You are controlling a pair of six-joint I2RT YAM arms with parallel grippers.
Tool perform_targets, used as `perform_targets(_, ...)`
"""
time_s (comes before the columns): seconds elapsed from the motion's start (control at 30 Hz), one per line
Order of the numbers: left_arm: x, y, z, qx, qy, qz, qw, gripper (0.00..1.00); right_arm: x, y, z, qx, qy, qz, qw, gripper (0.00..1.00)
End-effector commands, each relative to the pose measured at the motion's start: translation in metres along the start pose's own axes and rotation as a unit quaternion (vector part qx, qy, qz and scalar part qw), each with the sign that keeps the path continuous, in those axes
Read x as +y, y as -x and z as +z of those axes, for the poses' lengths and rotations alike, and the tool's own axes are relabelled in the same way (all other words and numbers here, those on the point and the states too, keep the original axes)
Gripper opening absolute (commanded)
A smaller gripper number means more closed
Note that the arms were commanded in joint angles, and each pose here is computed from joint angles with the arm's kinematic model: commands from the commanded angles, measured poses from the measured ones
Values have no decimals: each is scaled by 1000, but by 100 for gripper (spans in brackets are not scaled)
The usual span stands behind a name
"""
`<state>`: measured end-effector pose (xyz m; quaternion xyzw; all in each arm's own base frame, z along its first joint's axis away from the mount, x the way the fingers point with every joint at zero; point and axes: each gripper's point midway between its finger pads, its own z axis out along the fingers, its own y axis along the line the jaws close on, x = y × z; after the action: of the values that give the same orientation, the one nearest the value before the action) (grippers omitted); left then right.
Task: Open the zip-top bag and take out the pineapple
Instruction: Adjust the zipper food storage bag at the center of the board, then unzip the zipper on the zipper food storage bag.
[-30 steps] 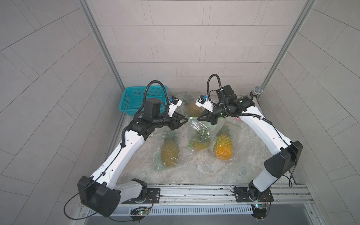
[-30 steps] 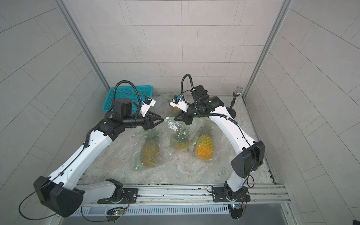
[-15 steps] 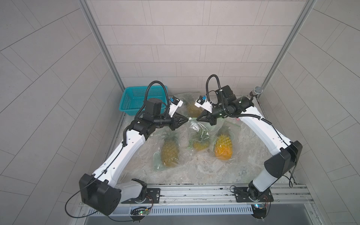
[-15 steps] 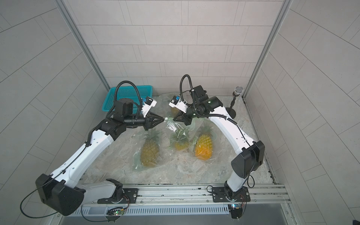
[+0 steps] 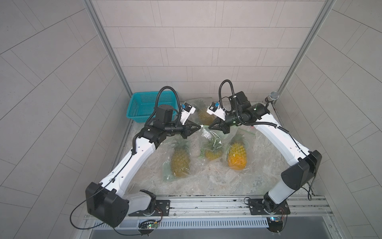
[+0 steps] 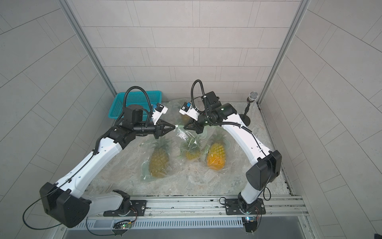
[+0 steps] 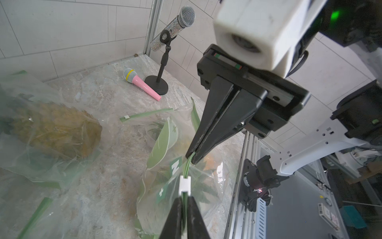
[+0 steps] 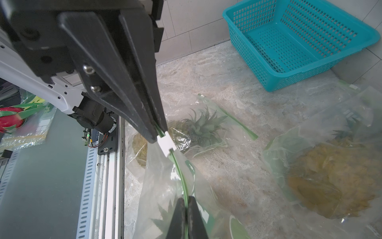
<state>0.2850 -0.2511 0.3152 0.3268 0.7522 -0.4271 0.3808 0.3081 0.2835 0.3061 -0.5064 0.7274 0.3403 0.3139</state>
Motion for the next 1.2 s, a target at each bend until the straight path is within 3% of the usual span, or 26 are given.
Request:
perform_targets(0.0, -2, 0, 4, -2, -10, 7, 1000, 0, 19, 13, -11, -25, 17, -20, 999, 0)
perform_targets(0.13, -3, 1, 2, -5, -6, 12, 1000, 0, 20, 14, -12, -27, 17, -19, 999, 0)
perform_targets(0.2, -3, 1, 2, -6, -5, 16, 1000, 0, 23, 18, -14, -36, 21, -23, 999, 8)
perform_targets(0.27, -4, 2, 1, -11, -7, 29, 1000, 0, 27, 26, -17, -53, 29, -27, 998, 26)
perform_targets(0.4, -18, 4, -2, -23, -39, 79, 996, 0, 39, 39, -23, -87, 56, -38, 994, 45)
perform_targets(0.53, -32, 6, -4, -32, -78, 129, 988, 0, 49, 49, -24, -105, 86, -46, 990, 53)
perform_targets(0.7, -43, 10, -4, -37, -115, 155, 981, 0, 50, 46, -21, -87, 96, -53, 990, 59)
perform_targets(0.9, -53, 11, -11, -46, -127, 185, 973, 0, 47, 41, -15, -61, 109, -49, 991, 59)
perform_targets(1.17, -51, 10, -10, -45, -120, 182, 975, 0, 48, 35, -4, -46, 133, -49, 989, 56)
